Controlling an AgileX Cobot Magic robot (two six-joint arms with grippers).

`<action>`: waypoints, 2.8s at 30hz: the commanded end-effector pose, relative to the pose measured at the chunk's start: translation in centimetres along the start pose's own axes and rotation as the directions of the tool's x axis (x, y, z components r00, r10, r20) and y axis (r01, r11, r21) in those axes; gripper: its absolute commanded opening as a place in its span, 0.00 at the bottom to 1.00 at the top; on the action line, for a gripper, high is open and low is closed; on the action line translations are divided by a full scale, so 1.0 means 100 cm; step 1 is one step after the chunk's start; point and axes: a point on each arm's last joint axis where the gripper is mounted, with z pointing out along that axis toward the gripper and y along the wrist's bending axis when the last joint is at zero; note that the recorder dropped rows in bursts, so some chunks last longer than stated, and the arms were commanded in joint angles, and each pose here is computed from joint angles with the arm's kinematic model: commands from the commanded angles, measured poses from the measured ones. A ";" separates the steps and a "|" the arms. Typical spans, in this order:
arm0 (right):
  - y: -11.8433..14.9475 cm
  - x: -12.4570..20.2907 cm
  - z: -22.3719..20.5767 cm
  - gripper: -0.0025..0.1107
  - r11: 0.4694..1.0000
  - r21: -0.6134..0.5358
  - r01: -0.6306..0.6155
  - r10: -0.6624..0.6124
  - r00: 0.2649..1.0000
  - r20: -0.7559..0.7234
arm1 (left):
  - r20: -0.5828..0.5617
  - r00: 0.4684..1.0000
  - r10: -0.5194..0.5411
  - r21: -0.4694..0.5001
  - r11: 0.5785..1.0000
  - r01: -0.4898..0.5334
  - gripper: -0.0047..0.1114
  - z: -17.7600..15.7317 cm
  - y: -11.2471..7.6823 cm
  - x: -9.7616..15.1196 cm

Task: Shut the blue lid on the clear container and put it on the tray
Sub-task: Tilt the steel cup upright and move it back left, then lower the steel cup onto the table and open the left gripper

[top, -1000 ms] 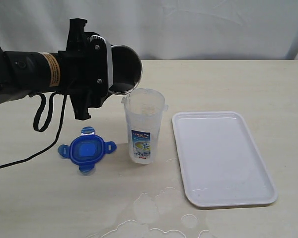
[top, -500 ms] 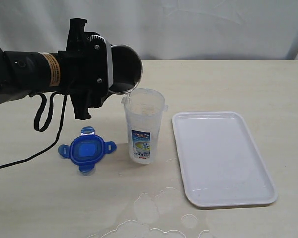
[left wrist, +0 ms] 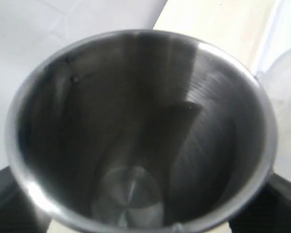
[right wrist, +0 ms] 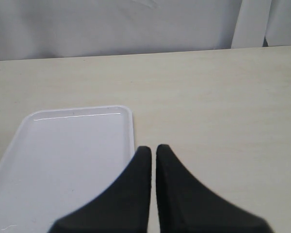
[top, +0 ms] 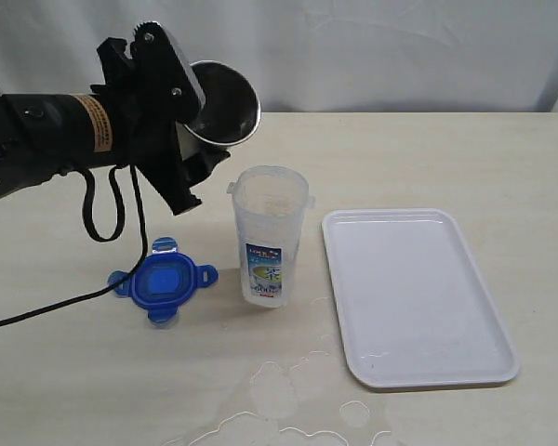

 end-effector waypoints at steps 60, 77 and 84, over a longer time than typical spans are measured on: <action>0.000 0.000 0.000 0.06 1.000 -0.002 0.006 -0.006 1.000 0.006 | 0.138 0.724 -0.676 0.001 0.731 0.682 0.70 0.153 0.023 0.135; 0.000 0.000 0.000 0.06 1.000 -0.002 0.006 -0.006 1.000 0.006 | 0.133 0.726 -0.674 0.001 0.733 0.680 0.95 0.152 0.024 0.135; 0.000 0.000 0.000 0.06 1.000 -0.002 0.006 -0.006 1.000 0.006 | 0.089 0.730 -0.678 -0.016 0.732 0.681 0.95 0.153 0.022 0.139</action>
